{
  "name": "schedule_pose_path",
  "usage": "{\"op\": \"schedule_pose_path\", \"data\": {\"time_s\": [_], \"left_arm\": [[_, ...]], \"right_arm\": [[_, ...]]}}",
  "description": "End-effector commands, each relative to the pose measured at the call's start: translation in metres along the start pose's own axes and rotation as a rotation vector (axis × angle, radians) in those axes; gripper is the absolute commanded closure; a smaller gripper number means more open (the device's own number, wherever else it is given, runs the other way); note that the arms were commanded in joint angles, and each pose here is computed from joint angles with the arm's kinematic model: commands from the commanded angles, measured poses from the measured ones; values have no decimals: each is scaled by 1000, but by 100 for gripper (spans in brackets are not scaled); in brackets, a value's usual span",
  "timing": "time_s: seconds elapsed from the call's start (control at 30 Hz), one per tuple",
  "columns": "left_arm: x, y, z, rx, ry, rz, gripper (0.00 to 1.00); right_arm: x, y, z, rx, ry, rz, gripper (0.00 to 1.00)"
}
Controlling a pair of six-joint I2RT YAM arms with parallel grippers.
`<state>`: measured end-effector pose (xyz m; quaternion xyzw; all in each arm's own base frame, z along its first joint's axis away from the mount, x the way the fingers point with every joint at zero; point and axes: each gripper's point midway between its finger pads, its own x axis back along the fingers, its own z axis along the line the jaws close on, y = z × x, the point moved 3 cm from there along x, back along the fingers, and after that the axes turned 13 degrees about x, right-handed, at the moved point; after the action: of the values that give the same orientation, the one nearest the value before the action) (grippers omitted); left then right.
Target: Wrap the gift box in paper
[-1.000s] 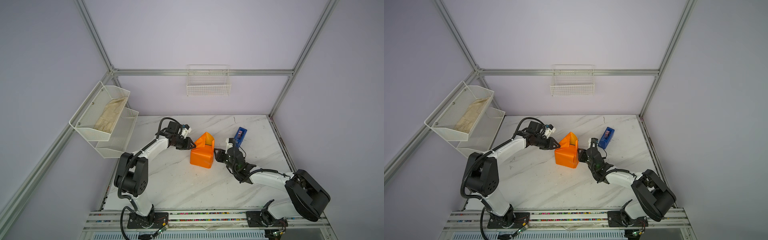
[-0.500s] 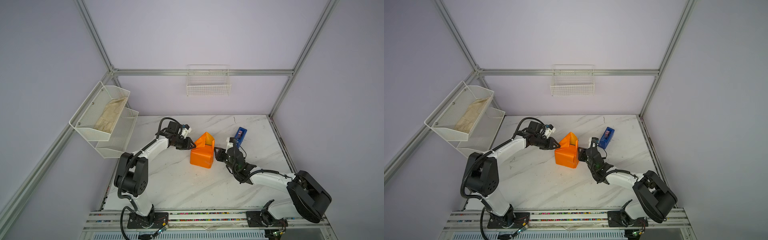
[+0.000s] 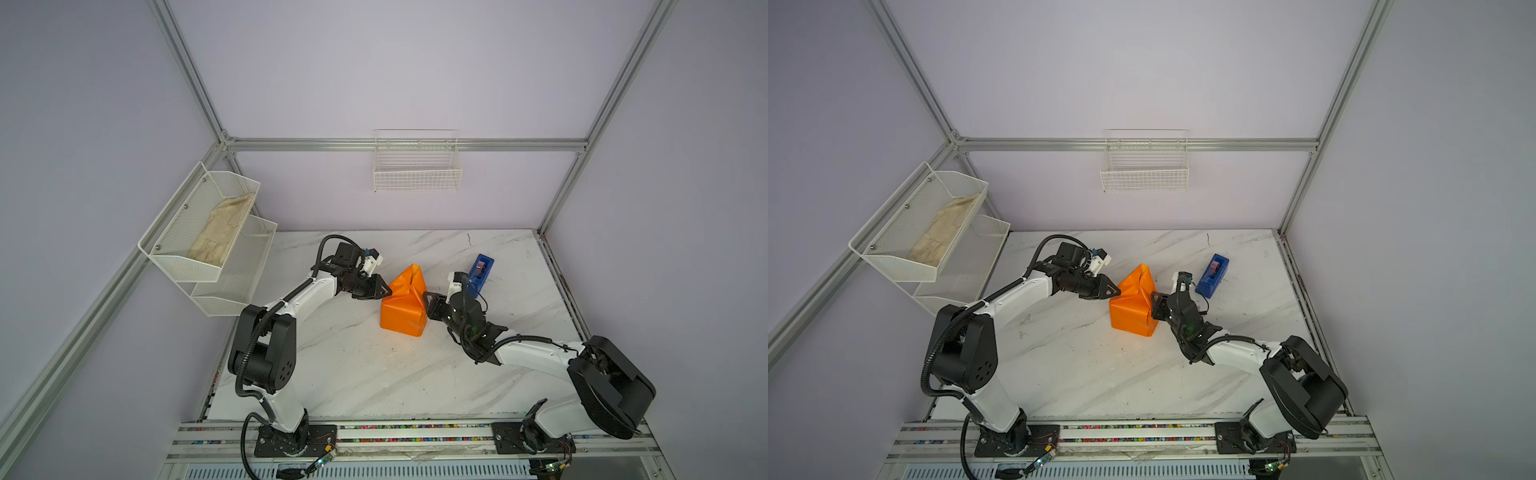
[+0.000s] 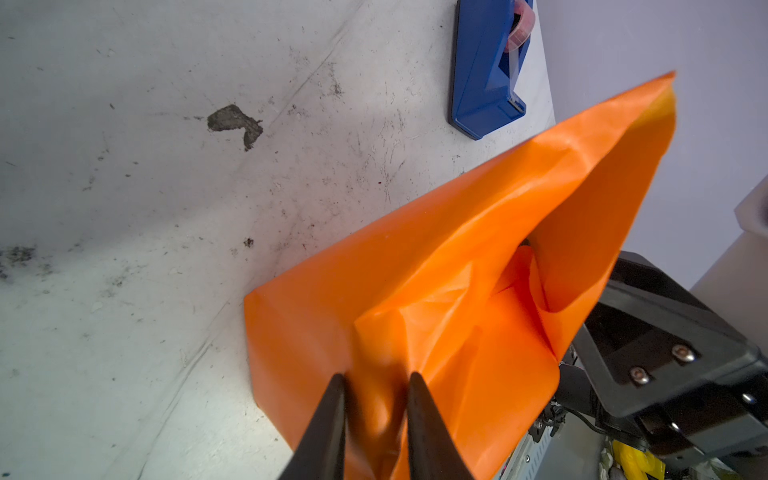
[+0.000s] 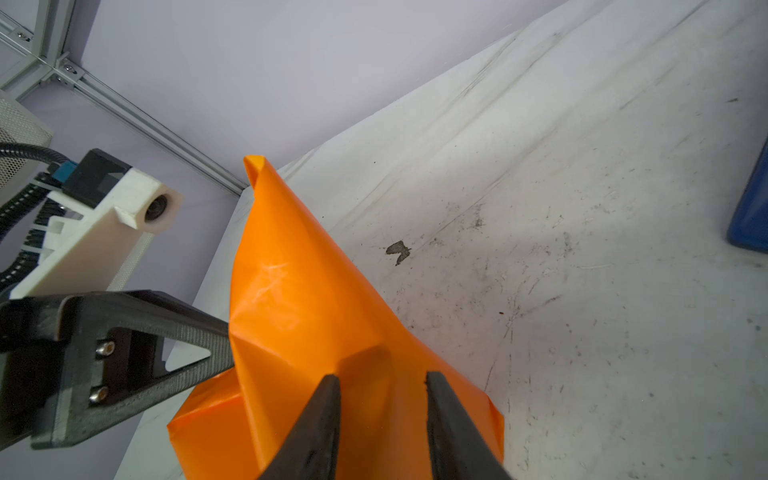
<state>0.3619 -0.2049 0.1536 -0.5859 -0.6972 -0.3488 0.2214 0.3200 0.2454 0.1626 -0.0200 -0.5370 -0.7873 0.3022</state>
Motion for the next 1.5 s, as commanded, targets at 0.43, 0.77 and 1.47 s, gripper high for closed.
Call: {"op": "schedule_pose_path", "data": {"time_s": [0.43,0.77,1.47], "left_arm": [[-26,-71,78,100,362,262,77],[-28,-78,86,54,433,294,77],[-21,-79,78,21,457,268,75]], "right_arm": [[-16,-25,10,139,15,211,54],[-30,-38,18,178,65,287,53],[-38,-50,14,374,27,466,30]]}}
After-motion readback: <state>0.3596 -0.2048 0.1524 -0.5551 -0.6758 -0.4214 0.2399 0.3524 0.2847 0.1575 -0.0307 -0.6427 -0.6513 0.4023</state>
